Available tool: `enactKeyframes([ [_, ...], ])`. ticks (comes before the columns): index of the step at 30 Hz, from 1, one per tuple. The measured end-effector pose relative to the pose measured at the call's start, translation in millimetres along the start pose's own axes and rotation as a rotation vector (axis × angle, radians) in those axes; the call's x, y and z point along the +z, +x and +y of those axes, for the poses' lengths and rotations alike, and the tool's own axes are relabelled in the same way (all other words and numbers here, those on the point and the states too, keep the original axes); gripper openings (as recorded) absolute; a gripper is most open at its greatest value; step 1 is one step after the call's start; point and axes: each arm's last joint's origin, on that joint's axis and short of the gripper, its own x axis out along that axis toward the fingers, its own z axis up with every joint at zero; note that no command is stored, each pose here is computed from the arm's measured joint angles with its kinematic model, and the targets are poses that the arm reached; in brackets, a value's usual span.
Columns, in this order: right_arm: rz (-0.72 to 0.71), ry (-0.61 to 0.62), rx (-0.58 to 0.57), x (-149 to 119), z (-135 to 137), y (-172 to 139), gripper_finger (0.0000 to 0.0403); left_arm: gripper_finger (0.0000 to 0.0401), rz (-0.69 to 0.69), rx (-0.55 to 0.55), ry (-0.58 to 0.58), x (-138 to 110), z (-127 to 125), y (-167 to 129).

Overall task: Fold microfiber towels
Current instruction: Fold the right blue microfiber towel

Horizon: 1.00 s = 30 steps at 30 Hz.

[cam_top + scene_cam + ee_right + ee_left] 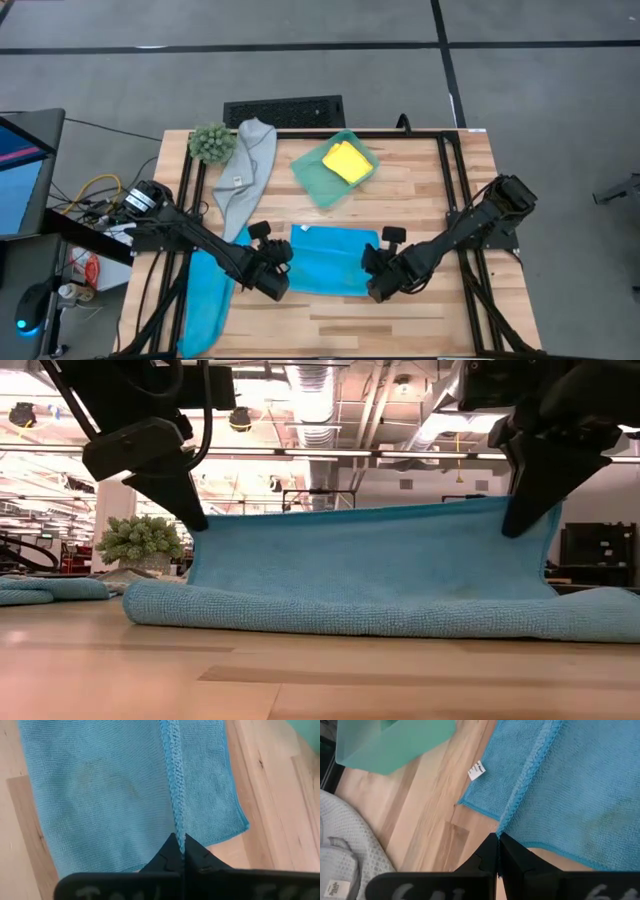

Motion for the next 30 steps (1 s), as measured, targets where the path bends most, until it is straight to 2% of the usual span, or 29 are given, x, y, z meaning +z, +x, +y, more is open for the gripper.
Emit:
enactKeyframes([
  [9, -0.015, 0.028, -0.021, 2, -2, 1, 0.0046, 0.0009, -0.027, 0.029, 0.025, 1, 1, 0],
  [13, -0.005, 0.055, -0.033, 4, -6, 3, 0.0055, 0.005, -0.028, 0.036, 0.018, 3, 3, 2],
  [22, 0.015, 0.127, -0.066, 9, -17, 8, 0.0078, 0.0169, -0.032, 0.035, 0.071, 16, 10, 16],
  [26, 0.065, 0.155, -0.119, 6, -25, 9, 0.0115, 0.0199, -0.02, 0.055, 0.054, 20, 16, 20],
  [30, 0.13, 0.172, -0.26, -3, -37, 7, 0.0166, 0.0205, -0.023, 0.063, 0.087, 22, 15, 12],
])
